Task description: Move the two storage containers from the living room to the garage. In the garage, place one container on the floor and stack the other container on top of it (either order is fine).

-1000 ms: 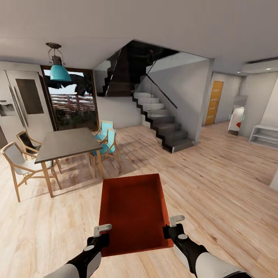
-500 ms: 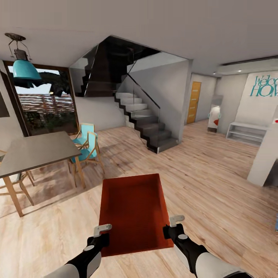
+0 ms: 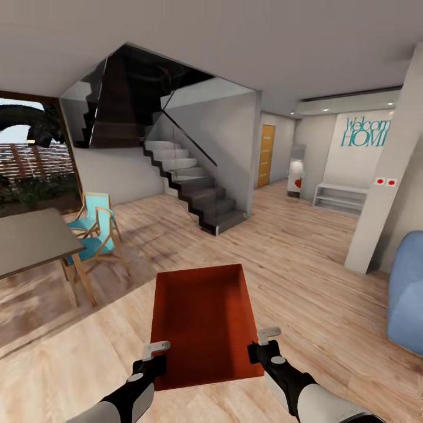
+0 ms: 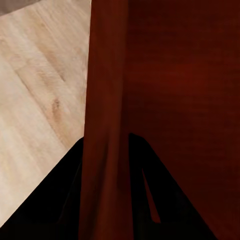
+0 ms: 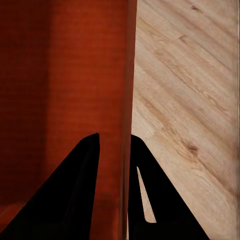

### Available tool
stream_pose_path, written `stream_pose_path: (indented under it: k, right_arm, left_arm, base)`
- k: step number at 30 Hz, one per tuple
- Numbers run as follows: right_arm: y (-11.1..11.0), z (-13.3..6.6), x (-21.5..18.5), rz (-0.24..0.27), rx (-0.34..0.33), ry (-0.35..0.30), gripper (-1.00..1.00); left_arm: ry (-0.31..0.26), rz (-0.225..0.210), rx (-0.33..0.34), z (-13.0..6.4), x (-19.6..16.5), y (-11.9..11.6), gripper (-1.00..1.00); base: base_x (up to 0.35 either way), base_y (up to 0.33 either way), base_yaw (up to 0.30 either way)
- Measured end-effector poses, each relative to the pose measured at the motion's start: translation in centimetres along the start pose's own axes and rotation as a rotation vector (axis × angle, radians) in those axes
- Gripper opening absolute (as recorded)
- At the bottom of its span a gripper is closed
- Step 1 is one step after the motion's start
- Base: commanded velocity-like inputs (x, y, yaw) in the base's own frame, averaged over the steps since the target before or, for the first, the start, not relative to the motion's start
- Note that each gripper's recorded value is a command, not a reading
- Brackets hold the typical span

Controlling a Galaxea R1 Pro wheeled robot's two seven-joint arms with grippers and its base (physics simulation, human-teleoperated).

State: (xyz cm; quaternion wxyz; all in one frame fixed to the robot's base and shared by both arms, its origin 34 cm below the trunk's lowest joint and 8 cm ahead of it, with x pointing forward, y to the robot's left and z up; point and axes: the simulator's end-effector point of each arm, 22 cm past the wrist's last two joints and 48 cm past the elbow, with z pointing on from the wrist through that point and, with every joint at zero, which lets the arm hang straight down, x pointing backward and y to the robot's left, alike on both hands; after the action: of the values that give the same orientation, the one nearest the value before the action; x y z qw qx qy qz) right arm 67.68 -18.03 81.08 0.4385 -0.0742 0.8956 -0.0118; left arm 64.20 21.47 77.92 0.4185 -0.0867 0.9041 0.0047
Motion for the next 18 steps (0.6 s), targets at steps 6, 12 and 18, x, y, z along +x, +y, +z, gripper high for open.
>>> stream_pose_path:
  k: [6, 12, 18]
  right_arm:
    - [0.0, 0.0, 0.0, 0.0, 0.0, 0.0, -1.0]
    - [0.0, 0.0, -0.01, 0.0, 0.0, 0.0, -1.0]
    - [0.0, 0.0, -0.01, 0.0, 0.0, 0.0, -1.0]
  left_arm:
    - [0.0, 0.0, 0.0, 0.0, 0.0, 0.0, -1.0]
    - [0.0, 0.0, 0.0, 0.0, 0.0, 0.0, -1.0]
    - [0.0, 0.0, 0.0, 0.0, 0.0, 0.0, -1.0]
  base:
    - [0.322, 0.0, -0.286]
    - [0.321, 0.0, -0.286]
    - [0.322, 0.0, -0.286]
